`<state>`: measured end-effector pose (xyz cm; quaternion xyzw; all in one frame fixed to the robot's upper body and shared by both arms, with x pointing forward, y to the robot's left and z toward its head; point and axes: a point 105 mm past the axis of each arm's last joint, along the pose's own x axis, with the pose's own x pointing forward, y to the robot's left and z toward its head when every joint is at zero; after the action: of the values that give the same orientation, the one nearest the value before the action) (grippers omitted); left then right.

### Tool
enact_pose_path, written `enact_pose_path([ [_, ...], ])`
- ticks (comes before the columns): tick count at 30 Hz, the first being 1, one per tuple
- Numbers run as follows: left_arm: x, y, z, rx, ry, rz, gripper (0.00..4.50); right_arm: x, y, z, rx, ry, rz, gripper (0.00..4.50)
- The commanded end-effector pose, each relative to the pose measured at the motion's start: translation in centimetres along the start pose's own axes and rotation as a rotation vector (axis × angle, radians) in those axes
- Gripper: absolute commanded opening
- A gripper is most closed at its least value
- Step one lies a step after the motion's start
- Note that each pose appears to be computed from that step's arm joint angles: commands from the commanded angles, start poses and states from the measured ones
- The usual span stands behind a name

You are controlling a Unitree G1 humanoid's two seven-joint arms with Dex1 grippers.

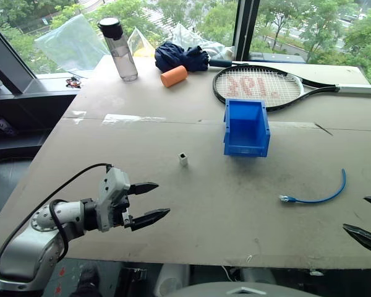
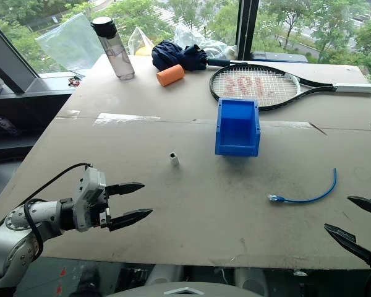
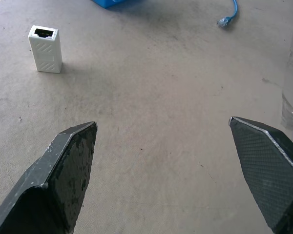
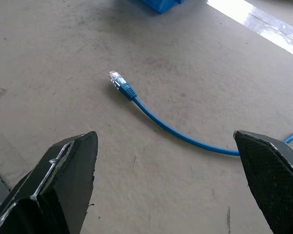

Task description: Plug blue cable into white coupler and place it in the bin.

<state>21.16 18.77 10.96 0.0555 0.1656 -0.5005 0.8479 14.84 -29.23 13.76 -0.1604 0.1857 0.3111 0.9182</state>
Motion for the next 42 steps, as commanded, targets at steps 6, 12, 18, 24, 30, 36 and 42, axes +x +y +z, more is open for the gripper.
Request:
enact_pose_path([
  [6, 2.4, -2.0, 3.9, 0.094, -0.073, -0.208, 4.39, 4.3, 1.0, 5.3, -0.046, -0.119, 0.024, 4.50],
  [12, 4.3, -3.6, 5.0, 0.170, -0.065, -0.339, 4.39, 7.7, 1.6, 4.6, -0.122, 0.089, 0.262, 4.50],
  [18, 5.3, -4.4, 5.6, 0.270, -0.045, -0.412, 4.39, 10.2, -0.1, 2.5, -0.195, 0.249, 0.370, 4.50],
  [24, 5.7, -5.5, 6.0, 0.308, -0.049, -0.445, 4.46, 13.3, -0.6, -0.1, -0.146, 0.304, 0.425, 4.26],
  [30, 5.6, -6.3, 6.1, 0.309, -0.047, -0.412, 4.50, 14.6, -0.1, -0.6, -0.167, 0.270, 0.432, 1.82],
  [36, 5.4, -7.9, 6.7, 0.303, -0.041, -0.374, 4.50, 15.1, 2.0, 1.1, -0.193, 0.154, 0.461, 0.13],
  [42, 5.1, -7.8, 7.6, 0.226, -0.078, -0.296, 4.50, 17.1, 5.1, 5.1, -0.288, 0.022, 0.507, 0.13],
])
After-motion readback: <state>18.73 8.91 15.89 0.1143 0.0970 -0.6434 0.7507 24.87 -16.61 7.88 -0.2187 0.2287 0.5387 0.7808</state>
